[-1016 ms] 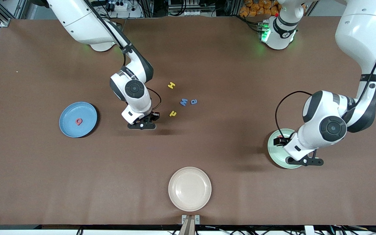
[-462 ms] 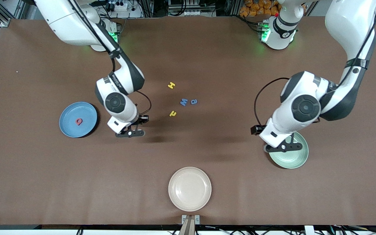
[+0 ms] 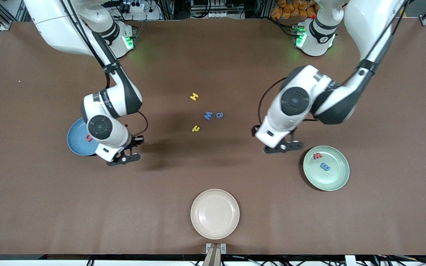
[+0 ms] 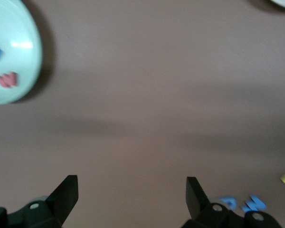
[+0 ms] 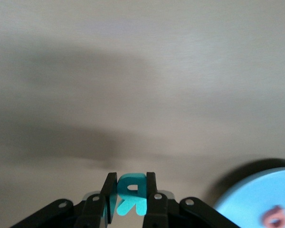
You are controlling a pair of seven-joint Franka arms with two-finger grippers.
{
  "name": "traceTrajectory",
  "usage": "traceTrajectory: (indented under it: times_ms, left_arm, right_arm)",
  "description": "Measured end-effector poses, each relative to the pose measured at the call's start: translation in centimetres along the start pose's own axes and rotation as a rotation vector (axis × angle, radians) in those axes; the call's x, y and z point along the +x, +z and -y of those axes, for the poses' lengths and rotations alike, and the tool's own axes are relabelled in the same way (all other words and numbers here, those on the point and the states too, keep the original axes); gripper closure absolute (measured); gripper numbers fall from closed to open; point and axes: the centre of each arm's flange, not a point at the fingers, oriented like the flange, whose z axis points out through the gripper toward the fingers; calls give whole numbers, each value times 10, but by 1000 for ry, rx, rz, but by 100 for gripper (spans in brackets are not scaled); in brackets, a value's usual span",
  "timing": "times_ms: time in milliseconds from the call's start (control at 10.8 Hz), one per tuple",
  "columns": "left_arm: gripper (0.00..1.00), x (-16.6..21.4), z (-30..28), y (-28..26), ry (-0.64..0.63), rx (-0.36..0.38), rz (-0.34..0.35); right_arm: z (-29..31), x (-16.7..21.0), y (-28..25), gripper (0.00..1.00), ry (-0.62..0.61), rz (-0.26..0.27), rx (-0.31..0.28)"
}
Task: Sort uppercase to blue plate, lowercase to green plate
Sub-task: 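Carry the teal R to the blue plate while the left gripper reaches the yellow letter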
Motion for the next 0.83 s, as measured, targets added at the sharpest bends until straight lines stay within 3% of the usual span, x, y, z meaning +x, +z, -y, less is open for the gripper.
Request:
traceTrajectory:
  times_ms: [277, 554, 831]
  left_arm:
    - [0, -41, -67, 10, 195, 6, -116]
    - [0, -46, -93, 41, 393, -38, -147]
    - [0, -60, -123, 56, 569, -76, -166]
  right_arm:
    - [-69, -6, -10, 71, -87, 43, -29]
    - [-118, -18, -22, 71, -140, 119, -29]
    - [-153, -31, -19, 71, -172, 159, -22]
